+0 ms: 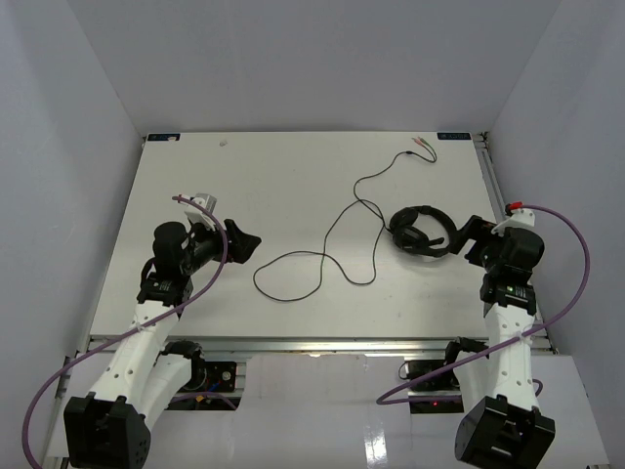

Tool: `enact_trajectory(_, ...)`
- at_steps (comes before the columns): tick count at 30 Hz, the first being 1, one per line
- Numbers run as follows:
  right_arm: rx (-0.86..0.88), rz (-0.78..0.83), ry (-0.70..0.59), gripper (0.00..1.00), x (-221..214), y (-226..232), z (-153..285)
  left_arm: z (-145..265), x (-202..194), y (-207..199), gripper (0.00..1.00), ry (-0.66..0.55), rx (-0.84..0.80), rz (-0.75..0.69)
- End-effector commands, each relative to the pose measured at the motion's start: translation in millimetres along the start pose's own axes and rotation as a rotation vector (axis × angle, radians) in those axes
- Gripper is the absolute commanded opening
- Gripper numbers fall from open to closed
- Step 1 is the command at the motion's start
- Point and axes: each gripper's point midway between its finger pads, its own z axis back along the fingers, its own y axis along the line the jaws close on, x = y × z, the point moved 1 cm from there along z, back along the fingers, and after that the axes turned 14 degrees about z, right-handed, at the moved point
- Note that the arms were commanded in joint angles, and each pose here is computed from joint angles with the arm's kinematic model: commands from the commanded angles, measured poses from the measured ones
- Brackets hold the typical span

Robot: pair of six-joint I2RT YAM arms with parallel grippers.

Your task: Wrap the headphones

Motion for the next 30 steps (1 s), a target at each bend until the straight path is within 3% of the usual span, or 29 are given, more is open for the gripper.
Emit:
enact_trajectory(1,0.016,0.033,-0.091,0.90,30.0,1.4,4.2,3.1,14.7,-15.3,0.98,-0.035,-0.047,-0.047)
enact_trajectory(5,0.171,0.194,-0.109,0.90,15.1,22.2,4.7,4.5,15.4,-17.2,0.98,-0.040,-0.051,-0.053)
enact_trajectory(8,0.446,0.458,-0.132,0.90,8.2,55.6,17.3,4.7,14.9,-18.6,0.98,-0.039,-0.054,-0.055)
enact_trajectory(11,0.499,0.515,-0.061,0.90,9.9,55.7,19.0,4.8,15.2,-20.5,0.98,-0.038,-0.061,-0.055)
enact_trajectory(13,0.487,0.485,0.012,0.90,9.3,48.1,9.4,4.9,15.5,-20.5,0.98,-0.039,-0.062,-0.055)
enact_trajectory(18,0.342,0.214,0.185,0.90,16.6,23.7,-27.5,7.0,16.0,-22.7,0.98,-0.043,-0.063,-0.063)
enact_trajectory(24,0.182,0.008,0.246,0.91,37.2,2.4,-56.2,9.7,18.3,-26.3,0.98,-0.056,-0.069,-0.076)
enact_trajectory(28,0.095,-0.063,0.310,0.99,21.0,-11.8,-73.7,10.5,18.8,-29.3,0.98,-0.055,-0.082,-0.077)
enact_trajectory(30,0.061,-0.076,0.332,0.91,11.9,-17.0,-84.0,11.2,19.5,-29.8,0.98,-0.058,-0.083,-0.078)
